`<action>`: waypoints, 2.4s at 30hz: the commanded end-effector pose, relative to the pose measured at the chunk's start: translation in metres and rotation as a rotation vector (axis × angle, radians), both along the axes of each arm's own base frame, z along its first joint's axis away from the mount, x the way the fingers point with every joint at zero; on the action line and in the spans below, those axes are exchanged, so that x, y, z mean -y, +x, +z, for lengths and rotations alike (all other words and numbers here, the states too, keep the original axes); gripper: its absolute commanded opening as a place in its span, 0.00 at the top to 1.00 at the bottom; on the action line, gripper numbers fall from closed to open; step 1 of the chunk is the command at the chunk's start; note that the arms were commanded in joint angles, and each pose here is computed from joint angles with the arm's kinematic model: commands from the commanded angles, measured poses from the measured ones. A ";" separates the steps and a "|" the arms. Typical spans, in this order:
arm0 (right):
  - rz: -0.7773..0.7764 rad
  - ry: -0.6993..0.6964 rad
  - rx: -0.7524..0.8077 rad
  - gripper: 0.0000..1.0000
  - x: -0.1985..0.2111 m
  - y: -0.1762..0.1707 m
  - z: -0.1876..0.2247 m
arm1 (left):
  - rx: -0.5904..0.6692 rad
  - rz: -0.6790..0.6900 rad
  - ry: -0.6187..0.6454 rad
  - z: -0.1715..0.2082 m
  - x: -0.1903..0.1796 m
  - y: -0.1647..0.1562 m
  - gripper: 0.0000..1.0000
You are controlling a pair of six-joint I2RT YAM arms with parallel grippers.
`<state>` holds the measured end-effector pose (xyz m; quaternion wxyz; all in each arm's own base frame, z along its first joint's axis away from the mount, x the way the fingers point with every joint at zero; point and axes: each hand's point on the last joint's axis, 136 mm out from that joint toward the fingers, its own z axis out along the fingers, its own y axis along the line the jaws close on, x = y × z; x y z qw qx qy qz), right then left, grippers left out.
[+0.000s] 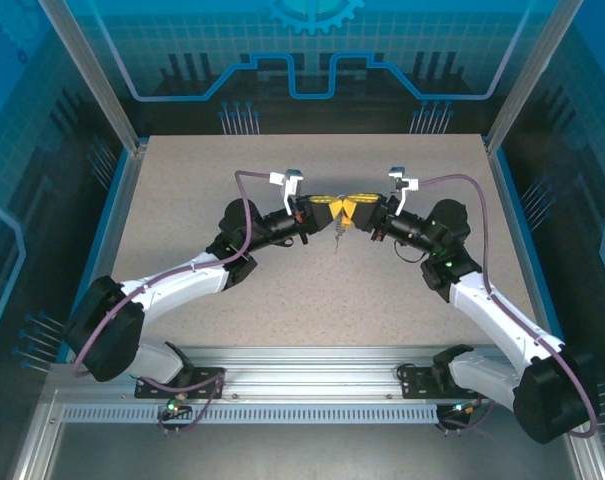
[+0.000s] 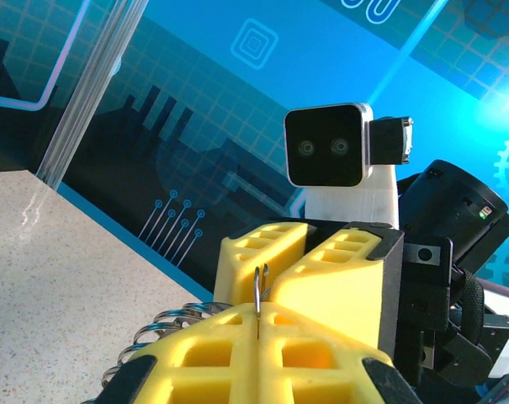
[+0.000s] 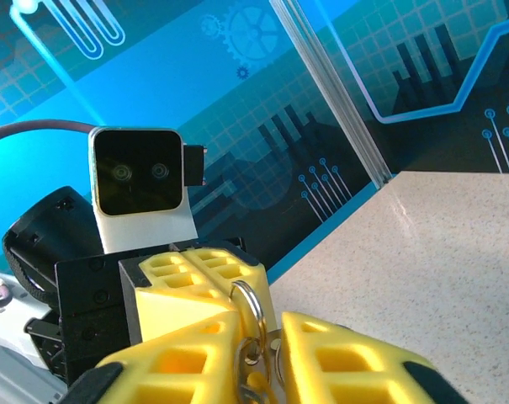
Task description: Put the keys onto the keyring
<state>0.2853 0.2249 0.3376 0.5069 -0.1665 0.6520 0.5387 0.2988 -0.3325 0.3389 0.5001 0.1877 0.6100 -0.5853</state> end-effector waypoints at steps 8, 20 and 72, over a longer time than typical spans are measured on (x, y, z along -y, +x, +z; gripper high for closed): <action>0.022 0.023 0.072 1.00 -0.004 -0.004 0.024 | 0.049 -0.033 -0.035 0.012 0.000 -0.006 1.00; 0.023 -0.044 0.080 1.00 -0.004 0.000 0.019 | 0.037 -0.010 -0.009 0.014 -0.010 -0.001 0.74; 0.051 -0.374 0.045 1.00 -0.003 0.037 -0.028 | -0.068 -0.253 0.472 -0.033 -0.013 0.040 0.48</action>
